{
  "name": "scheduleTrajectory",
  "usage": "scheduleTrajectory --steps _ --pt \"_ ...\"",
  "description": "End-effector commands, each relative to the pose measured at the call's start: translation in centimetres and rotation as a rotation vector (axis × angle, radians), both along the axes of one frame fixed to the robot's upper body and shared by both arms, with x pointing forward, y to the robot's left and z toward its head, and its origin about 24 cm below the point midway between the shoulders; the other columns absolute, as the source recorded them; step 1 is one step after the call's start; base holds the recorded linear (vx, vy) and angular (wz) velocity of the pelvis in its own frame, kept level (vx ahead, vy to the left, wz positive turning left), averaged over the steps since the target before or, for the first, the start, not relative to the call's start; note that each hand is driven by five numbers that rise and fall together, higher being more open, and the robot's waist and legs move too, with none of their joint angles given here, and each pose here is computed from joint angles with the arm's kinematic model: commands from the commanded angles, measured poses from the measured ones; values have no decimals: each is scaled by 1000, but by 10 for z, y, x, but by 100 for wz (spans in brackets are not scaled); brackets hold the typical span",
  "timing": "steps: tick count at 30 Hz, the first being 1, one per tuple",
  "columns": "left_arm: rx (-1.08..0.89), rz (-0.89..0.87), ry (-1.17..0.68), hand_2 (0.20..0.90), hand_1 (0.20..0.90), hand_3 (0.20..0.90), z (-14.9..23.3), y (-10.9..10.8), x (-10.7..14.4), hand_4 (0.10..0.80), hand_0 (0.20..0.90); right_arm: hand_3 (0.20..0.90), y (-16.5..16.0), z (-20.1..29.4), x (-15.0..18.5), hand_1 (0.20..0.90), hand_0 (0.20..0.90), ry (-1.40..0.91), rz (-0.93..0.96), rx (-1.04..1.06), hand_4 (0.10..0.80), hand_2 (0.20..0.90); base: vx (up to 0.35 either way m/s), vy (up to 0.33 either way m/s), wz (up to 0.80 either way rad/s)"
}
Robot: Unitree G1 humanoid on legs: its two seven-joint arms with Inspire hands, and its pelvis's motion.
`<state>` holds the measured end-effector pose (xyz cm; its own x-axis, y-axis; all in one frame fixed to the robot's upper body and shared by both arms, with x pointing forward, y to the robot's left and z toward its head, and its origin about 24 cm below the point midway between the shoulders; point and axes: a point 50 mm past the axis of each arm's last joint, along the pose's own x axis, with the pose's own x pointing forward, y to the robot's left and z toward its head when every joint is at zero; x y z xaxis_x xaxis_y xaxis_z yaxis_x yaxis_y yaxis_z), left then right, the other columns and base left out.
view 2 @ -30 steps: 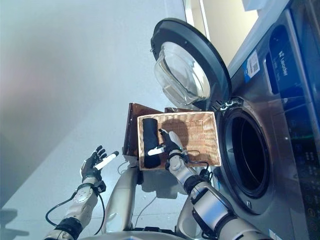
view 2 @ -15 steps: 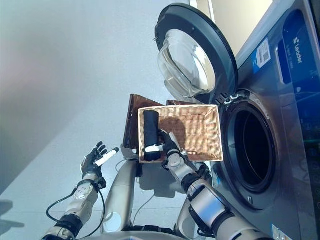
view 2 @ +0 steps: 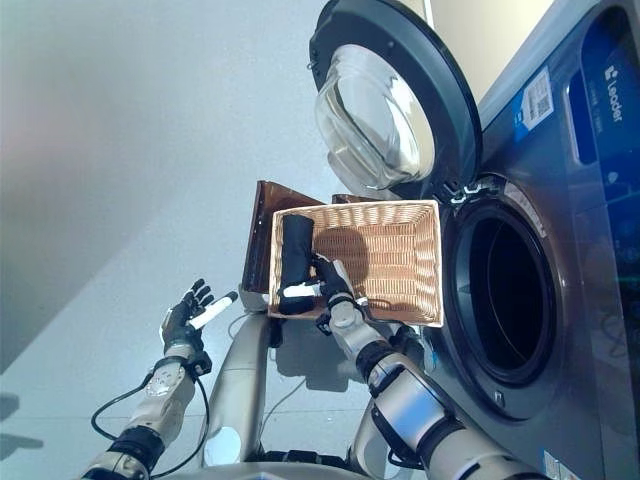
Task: Pick up the clothes and place them into the washing machine
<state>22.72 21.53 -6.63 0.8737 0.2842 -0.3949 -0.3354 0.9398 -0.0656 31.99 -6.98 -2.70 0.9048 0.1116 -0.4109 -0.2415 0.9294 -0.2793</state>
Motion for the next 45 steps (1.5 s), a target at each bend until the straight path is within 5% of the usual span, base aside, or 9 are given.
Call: scheduleTrajectory --steps 1,28,34,45 --pt "92 6 -66 900 900 900 16 21 2 800 900 900 30 16 4 900 900 -39 -7 151 800 900 2 11 4" --pt "97 4 -48 900 900 900 14 23 -2 800 900 900 29 31 16 900 900 -21 -154 392 800 900 4 0 2" --pt "73 -7 -57 900 900 900 14 16 2 800 900 900 19 26 15 900 900 52 -356 793 800 900 5 -2 3" --pt "24 -4 -55 900 900 900 11 11 3 800 900 900 2 16 12 900 900 85 -500 1011 800 900 19 -7 0"
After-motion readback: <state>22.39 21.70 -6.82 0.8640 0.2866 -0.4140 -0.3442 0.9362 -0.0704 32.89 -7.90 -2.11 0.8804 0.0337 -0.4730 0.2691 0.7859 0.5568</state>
